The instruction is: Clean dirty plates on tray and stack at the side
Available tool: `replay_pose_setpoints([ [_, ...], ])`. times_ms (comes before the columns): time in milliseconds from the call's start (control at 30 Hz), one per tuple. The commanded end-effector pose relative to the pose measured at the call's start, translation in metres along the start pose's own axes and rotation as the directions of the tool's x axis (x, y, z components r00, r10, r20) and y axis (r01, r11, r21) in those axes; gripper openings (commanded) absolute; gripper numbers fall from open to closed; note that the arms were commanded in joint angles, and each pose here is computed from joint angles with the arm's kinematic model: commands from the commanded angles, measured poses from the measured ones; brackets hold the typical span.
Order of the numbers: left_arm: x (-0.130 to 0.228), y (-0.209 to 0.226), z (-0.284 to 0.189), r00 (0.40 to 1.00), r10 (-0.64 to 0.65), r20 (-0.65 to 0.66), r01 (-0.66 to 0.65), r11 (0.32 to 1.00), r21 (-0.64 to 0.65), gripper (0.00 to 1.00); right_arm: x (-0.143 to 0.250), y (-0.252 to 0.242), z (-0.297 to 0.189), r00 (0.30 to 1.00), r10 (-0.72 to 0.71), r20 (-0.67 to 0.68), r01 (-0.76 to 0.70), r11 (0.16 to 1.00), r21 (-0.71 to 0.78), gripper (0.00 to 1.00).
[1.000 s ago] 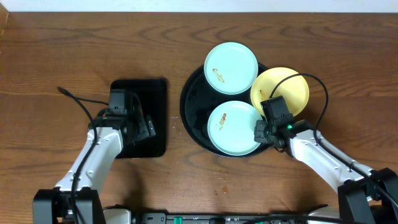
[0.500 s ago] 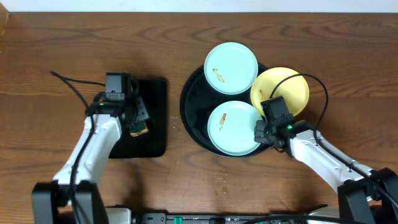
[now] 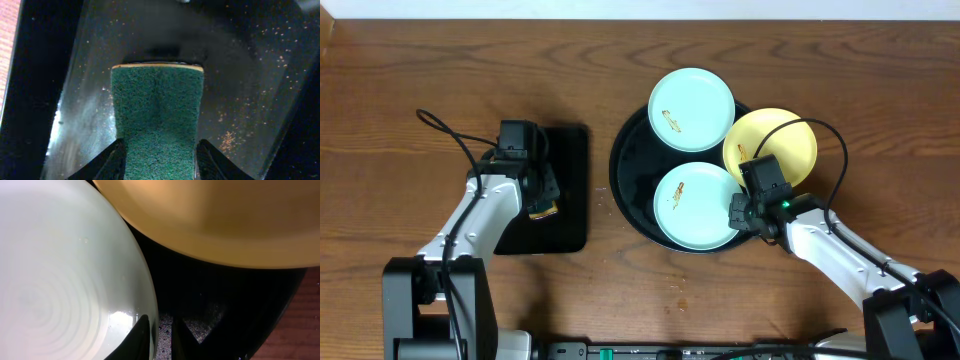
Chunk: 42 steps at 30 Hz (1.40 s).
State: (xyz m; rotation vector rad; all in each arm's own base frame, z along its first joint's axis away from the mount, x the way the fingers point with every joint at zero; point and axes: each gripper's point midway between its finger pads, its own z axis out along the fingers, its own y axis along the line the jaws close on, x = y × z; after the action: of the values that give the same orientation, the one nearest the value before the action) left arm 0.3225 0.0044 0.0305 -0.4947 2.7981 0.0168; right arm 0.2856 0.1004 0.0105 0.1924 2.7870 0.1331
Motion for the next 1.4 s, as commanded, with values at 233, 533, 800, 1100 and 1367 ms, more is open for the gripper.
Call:
replay_pose_setpoints([
  [233, 0.0, 0.008, -0.001, 1.0, -0.002, 0.011, 0.003, 0.999, -0.047, 0.47, 0.004, -0.003, 0.002, 1.0, -0.015, -0.005, 0.015, 1.0, 0.019, 0.15],
  [533, 0.002, 0.01, 0.0, 1.0, -0.003, 0.002, 0.003, 0.999, -0.053, 0.47, 0.004, -0.003, 0.002, 1.0, -0.015, -0.005, 0.015, 1.0, 0.019, 0.14],
  [800, 0.003, 0.01, 0.0, 1.0, -0.002, -0.002, 0.002, 0.999, -0.053, 0.47, 0.004, -0.003, 0.002, 1.0, -0.015, -0.005, 0.015, 1.0, 0.019, 0.15],
  [1100, -0.01, 0.005, -0.009, 1.0, -0.004, 0.03, 0.006, 0.999, -0.041, 0.54, 0.004, -0.003, 0.002, 1.0, -0.015, -0.005, 0.015, 1.0, 0.02, 0.15],
  [1367, -0.021, 0.003, -0.033, 0.995, -0.011, 0.097, 0.013, 1.0, -0.015, 0.38, 0.004, -0.003, 0.002, 1.0, -0.015, -0.005, 0.015, 1.0, 0.02, 0.15],
])
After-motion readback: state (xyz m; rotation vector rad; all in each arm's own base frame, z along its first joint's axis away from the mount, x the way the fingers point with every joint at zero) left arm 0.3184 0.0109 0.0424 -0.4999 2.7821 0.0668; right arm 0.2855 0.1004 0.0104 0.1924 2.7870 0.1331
